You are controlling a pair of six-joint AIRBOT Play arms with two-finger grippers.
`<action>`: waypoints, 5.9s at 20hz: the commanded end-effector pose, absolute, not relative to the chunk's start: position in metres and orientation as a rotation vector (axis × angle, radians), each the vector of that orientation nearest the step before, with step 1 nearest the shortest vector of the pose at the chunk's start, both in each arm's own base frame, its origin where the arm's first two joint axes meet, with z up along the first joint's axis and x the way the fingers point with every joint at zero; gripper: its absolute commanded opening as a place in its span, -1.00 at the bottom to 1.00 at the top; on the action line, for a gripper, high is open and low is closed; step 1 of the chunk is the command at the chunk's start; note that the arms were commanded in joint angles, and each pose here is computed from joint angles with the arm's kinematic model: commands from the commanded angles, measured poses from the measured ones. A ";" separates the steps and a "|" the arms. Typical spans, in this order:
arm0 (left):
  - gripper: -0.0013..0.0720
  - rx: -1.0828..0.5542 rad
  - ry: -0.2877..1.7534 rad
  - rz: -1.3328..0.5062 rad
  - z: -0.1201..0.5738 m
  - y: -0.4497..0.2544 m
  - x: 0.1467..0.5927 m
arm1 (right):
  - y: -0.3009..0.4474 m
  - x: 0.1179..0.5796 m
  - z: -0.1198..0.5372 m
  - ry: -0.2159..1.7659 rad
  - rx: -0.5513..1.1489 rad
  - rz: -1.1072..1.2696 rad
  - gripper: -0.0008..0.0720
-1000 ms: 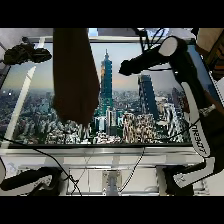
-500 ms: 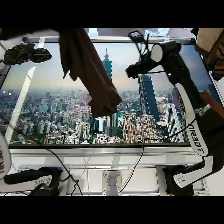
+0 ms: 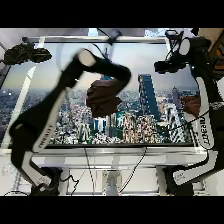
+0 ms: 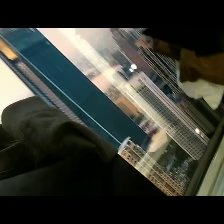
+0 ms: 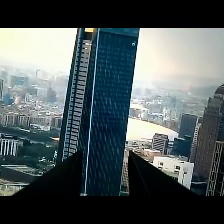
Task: Fold the shirts.
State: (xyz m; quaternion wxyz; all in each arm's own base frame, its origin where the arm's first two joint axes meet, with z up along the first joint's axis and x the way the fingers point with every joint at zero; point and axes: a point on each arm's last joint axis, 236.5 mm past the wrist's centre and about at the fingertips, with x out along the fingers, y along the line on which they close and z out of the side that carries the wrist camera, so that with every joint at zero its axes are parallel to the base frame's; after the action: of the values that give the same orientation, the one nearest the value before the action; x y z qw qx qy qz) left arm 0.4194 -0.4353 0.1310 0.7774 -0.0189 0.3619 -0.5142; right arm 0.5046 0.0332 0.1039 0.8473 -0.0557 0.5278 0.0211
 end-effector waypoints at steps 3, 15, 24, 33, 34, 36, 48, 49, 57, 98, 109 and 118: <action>-0.06 0.064 0.802 -1.337 0.078 -0.523 0.340 | 0.001 0.502 0.102 1.134 -0.082 -0.014 -0.02; 0.43 0.103 0.717 -0.856 0.152 -0.302 0.514 | 0.097 0.443 0.086 1.338 0.057 0.429 0.37; 0.43 -0.053 1.033 -0.688 0.102 -0.181 0.511 | 0.104 0.387 -0.057 1.572 -0.152 0.410 0.38; 0.43 -0.050 1.030 -0.682 0.101 -0.177 0.513 | 0.051 0.388 -0.061 1.570 0.175 0.324 0.37; 0.43 -0.042 1.040 -0.679 0.099 -0.176 0.512 | 0.042 0.386 -0.061 1.579 0.191 0.309 0.37; 0.43 -0.015 1.075 -0.667 0.093 -0.169 0.507 | 0.040 0.380 -0.059 1.598 0.254 0.323 0.37; 0.43 -0.047 1.272 -0.554 0.064 -0.141 0.482 | 0.096 0.351 -0.118 1.558 0.497 0.414 0.33; 0.43 -0.066 1.309 -0.546 0.056 -0.139 0.476 | 0.098 0.352 -0.120 1.548 0.500 0.410 0.31; 0.41 -0.407 1.623 -0.709 0.009 -0.186 0.399 | 0.109 0.369 -0.129 1.460 0.425 0.409 -0.88; -0.93 -0.483 1.769 -0.588 -0.109 -0.226 0.342 | 0.119 0.400 -0.122 1.331 0.479 0.376 -0.90; -0.93 -0.534 1.089 -0.854 0.154 -0.157 0.414 | 0.075 0.501 0.058 0.629 0.576 0.282 -0.90; -0.93 -0.417 0.564 -0.497 0.318 -0.004 0.416 | -0.014 0.436 0.302 0.001 0.440 0.090 -0.91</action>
State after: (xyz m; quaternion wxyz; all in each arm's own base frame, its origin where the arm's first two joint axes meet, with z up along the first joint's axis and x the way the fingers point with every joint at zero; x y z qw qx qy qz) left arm 0.4223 -0.0355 0.2779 0.8745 -0.2217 0.3286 -0.2793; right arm 0.4691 0.0064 0.2347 0.9626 0.2457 0.0890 0.0720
